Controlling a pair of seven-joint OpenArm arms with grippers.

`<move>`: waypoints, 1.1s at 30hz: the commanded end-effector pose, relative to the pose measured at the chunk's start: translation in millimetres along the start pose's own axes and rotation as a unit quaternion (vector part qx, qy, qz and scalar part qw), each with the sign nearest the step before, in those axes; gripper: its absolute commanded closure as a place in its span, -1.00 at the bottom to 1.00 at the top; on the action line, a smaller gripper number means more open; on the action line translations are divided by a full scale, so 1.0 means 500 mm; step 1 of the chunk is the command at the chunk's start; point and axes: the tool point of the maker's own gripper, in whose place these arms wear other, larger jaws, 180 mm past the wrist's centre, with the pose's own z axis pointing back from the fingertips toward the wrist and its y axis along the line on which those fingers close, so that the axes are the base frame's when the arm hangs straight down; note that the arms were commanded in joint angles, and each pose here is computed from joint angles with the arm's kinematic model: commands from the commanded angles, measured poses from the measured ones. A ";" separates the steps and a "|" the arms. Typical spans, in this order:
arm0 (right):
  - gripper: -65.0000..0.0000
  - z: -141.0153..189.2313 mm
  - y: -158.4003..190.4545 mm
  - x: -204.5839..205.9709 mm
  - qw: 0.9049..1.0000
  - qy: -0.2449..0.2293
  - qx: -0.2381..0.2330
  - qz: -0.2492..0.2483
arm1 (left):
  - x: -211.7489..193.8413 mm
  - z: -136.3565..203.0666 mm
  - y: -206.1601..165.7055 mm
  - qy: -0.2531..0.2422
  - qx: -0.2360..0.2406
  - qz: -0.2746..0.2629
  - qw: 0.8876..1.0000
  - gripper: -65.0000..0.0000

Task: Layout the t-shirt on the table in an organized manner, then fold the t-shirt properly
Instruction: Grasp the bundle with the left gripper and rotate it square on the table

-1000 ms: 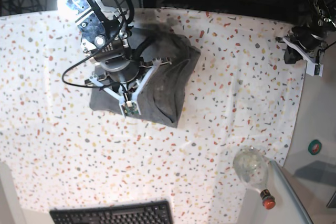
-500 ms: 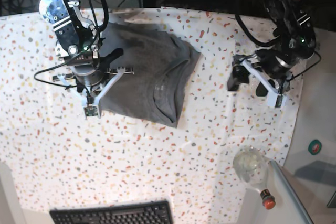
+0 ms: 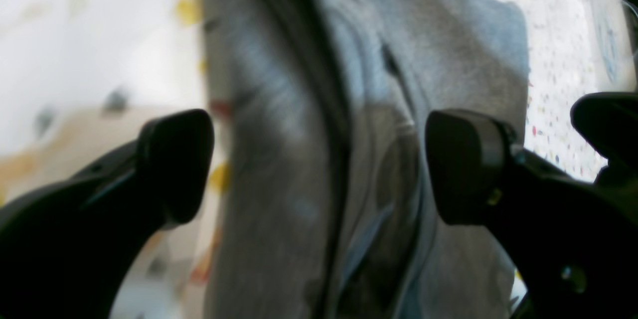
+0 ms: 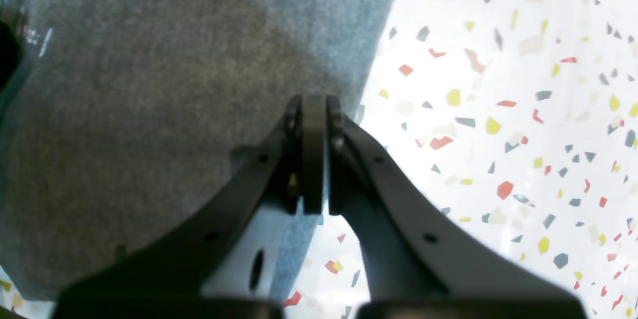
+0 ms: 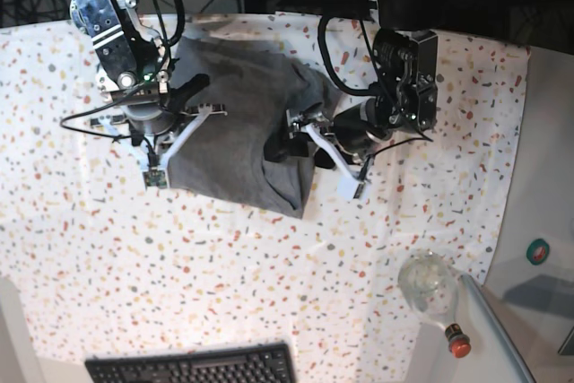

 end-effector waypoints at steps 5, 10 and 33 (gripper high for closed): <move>1.00 0.004 -0.072 0.032 0.998 -0.037 -0.038 -0.023 | -0.006 -0.009 -0.001 0.021 0.010 -0.008 1.000 -0.48; 1.00 0.010 -0.175 0.047 0.991 -0.067 -0.093 -0.071 | 0.029 -0.003 0.038 0.035 0.051 -0.036 0.997 1.00; 1.00 0.007 -0.298 -0.012 0.978 -0.033 -0.162 -0.125 | 0.045 -0.125 -0.211 0.163 -0.066 -0.614 0.770 1.00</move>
